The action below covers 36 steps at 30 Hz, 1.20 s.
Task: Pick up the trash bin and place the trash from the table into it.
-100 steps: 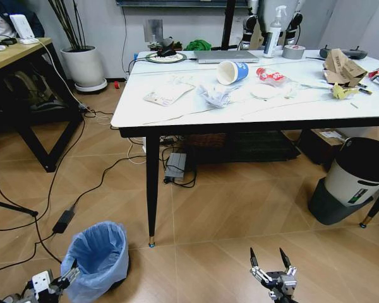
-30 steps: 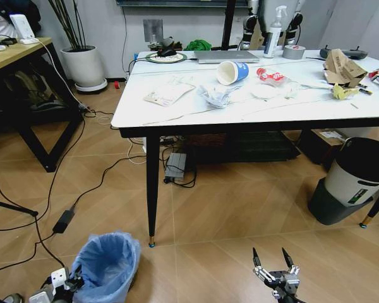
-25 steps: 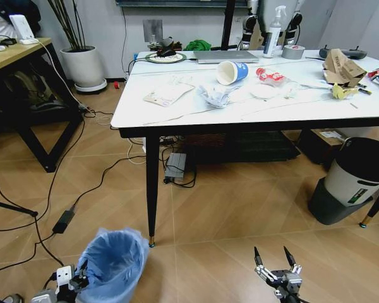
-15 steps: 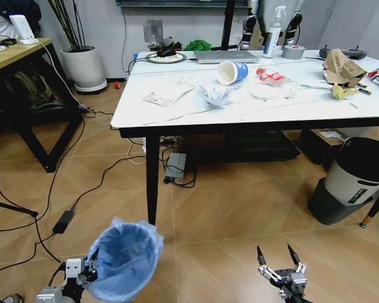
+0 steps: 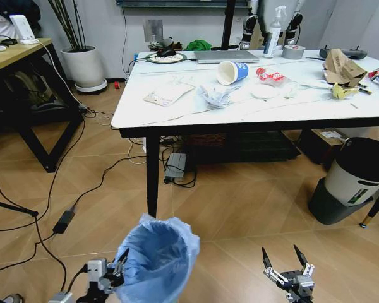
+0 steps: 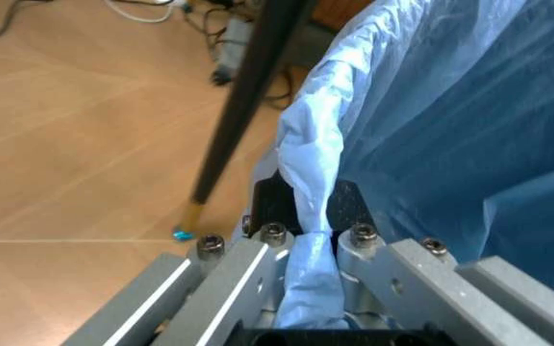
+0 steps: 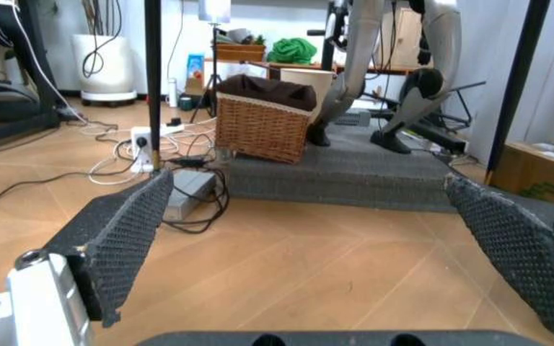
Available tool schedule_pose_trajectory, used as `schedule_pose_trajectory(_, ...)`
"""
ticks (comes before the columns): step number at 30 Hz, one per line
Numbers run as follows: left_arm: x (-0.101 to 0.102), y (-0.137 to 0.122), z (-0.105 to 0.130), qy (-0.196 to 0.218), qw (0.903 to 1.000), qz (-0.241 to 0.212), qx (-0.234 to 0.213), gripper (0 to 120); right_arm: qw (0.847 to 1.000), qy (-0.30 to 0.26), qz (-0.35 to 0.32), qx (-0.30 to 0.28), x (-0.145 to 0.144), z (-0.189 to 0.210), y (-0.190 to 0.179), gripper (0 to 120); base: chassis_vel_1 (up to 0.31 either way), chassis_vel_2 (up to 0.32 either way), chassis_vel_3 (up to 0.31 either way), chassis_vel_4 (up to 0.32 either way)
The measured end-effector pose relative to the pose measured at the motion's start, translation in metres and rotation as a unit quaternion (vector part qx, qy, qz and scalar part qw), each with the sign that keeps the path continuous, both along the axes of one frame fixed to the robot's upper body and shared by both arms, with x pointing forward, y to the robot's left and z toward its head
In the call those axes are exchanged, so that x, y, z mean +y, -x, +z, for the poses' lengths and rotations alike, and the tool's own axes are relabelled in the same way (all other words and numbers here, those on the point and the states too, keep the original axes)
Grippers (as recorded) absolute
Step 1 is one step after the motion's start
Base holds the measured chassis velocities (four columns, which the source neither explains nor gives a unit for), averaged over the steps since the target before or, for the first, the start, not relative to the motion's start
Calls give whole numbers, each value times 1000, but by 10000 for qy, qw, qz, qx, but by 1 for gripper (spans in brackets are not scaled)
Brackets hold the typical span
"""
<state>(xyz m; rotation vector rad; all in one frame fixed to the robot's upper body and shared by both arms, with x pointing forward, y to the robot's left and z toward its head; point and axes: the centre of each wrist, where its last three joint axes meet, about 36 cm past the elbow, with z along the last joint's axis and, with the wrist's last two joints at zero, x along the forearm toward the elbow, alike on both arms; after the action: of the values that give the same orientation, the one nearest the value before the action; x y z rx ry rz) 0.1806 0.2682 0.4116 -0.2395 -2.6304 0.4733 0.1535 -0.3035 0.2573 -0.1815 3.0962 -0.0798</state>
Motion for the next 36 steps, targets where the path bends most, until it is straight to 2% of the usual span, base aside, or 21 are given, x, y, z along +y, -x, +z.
schedule_pose_trajectory(2,-2,1,8,116,9999,-32,38,0,10000,39,-1,12,-3,1,2,100,0,0,0,0)
schedule_pose_trajectory(10,1,7,13,-58,9999,-24,160,0,9999,127,5,54,-9,1,6,100,0,0,0,0)
schedule_pose_trajectory(12,2,8,14,-202,9997,-11,102,0,9999,136,6,85,-10,-1,7,100,0,0,0,0)
schedule_pose_trajectory(20,7,5,19,-271,9995,-131,47,0,9998,134,21,153,-10,-5,8,100,0,0,0,0)
schedule_pose_trajectory(24,12,2,20,-664,9975,-102,-218,0,9998,92,40,178,-6,-5,8,100,0,0,0,0)
schedule_pose_trajectory(36,14,-2,18,-825,9958,-94,-376,0,9998,102,76,162,-8,-1,4,100,0,0,0,0)
